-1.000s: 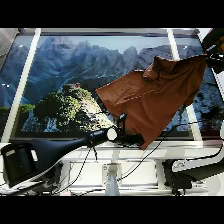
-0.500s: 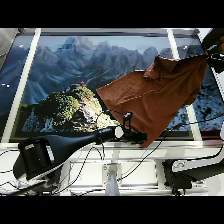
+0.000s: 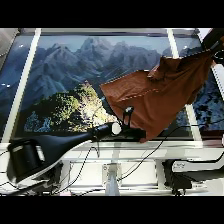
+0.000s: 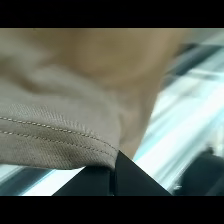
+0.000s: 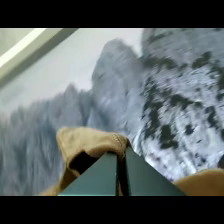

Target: Fold the clothes and pants, and hang the long-sleeved shirts on hangers.

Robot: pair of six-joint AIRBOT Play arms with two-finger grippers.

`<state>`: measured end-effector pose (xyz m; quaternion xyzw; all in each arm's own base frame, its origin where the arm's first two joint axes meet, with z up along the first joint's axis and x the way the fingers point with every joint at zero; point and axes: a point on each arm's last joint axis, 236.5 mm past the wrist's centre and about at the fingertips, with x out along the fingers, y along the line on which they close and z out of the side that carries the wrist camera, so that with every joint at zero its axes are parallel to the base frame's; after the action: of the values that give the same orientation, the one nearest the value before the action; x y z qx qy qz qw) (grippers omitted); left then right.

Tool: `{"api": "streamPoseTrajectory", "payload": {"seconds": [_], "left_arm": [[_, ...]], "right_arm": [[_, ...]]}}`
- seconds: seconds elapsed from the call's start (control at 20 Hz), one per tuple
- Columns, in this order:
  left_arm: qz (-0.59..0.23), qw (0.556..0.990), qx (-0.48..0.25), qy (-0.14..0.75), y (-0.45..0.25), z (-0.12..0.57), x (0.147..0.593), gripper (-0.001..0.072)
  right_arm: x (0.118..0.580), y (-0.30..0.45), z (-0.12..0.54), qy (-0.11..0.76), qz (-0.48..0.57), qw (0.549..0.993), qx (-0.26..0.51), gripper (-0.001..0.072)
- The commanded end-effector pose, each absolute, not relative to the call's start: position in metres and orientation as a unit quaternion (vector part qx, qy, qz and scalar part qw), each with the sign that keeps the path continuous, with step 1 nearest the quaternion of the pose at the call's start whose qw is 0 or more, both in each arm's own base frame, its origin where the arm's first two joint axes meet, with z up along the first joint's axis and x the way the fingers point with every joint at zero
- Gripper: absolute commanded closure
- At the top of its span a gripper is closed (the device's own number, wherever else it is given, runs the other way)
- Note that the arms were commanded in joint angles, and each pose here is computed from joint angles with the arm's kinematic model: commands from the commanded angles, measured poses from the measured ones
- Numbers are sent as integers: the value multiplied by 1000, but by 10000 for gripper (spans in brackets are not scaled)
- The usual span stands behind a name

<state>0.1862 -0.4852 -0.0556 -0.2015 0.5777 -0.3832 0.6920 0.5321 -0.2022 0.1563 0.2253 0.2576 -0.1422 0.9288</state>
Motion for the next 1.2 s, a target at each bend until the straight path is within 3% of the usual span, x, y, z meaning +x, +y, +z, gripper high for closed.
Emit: {"api": "streamPoseTrajectory", "payload": {"seconds": [0.0,0.25,0.45,0.65,0.9,1.15], "left_arm": [[-446,760,-157,446,-457,34,245,693],[-388,876,-162,235,-326,199,342,693],[-284,936,-198,57,-195,323,360,693],[-200,945,-224,-128,-103,427,317,693],[-153,901,-257,-314,-38,515,224,693],[-171,883,-256,-354,-29,535,168,693]], "right_arm": [[503,-184,174,304,-95,942,104,700],[448,-146,222,327,-47,943,33,700],[399,-120,291,273,-47,961,4,700],[341,-81,369,179,-42,983,-24,700],[249,-21,447,53,-26,996,-59,700],[167,47,489,-51,24,996,-63,700]]}}
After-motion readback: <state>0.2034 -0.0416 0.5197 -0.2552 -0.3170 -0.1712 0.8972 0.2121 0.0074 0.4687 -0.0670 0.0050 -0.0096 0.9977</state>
